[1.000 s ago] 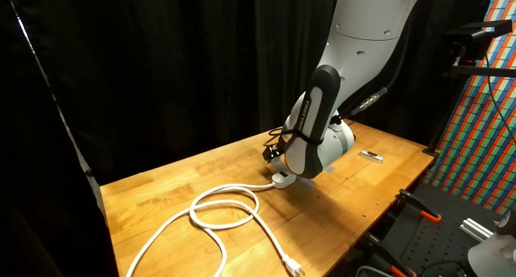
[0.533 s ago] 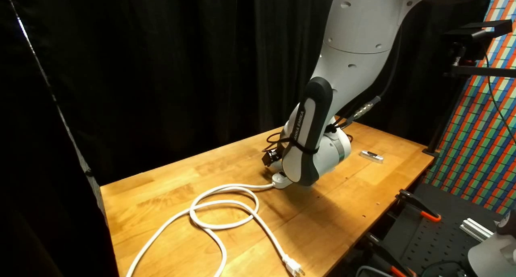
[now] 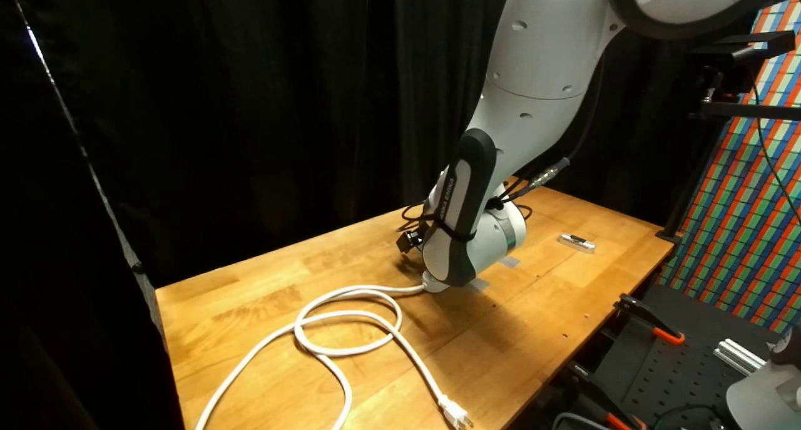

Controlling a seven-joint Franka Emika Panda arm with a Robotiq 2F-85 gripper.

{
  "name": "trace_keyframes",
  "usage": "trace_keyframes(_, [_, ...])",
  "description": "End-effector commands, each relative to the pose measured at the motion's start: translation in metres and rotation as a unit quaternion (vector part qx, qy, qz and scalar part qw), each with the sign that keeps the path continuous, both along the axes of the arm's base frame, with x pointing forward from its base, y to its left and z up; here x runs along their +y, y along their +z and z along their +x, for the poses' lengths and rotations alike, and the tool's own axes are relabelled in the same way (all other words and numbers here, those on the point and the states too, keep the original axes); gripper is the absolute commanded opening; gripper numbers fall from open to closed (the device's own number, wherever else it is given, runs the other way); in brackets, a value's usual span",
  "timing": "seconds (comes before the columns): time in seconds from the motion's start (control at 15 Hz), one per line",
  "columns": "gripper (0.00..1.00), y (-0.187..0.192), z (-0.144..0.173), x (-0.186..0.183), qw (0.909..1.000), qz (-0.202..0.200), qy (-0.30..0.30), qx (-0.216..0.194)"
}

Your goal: Move the charging adaptor backwards, place the adaptor on the extension cable

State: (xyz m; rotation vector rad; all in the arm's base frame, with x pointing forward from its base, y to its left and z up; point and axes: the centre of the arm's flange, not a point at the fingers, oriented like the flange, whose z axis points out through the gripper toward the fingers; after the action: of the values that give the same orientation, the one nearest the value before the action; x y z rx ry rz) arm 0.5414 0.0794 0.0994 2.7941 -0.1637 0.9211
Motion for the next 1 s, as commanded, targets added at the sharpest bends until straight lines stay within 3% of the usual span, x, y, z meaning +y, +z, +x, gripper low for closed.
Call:
trace_keyframes(0.0, [1.00, 0.001, 0.015, -0.002, 0.9996, -0.020, -0.003, -0.018])
trace_keyframes(0.07, [0.75, 0.002, 0.015, -0.005, 0.9997, -0.021, -0.007, -0.012])
trace_keyframes(0.13, [0.73, 0.002, 0.016, -0.007, 0.9997, -0.022, -0.009, -0.011])
trace_keyframes(0.53, [0.27, 0.004, 0.017, -0.021, 0.9994, -0.021, -0.028, 0.002])
trace_keyframes(0.73, [0.24, 0.006, 0.015, -0.025, 0.9991, -0.016, -0.039, 0.012])
trace_keyframes(0.93, [0.24, 0.022, 0.010, -0.019, 0.9979, -0.019, -0.026, 0.057])
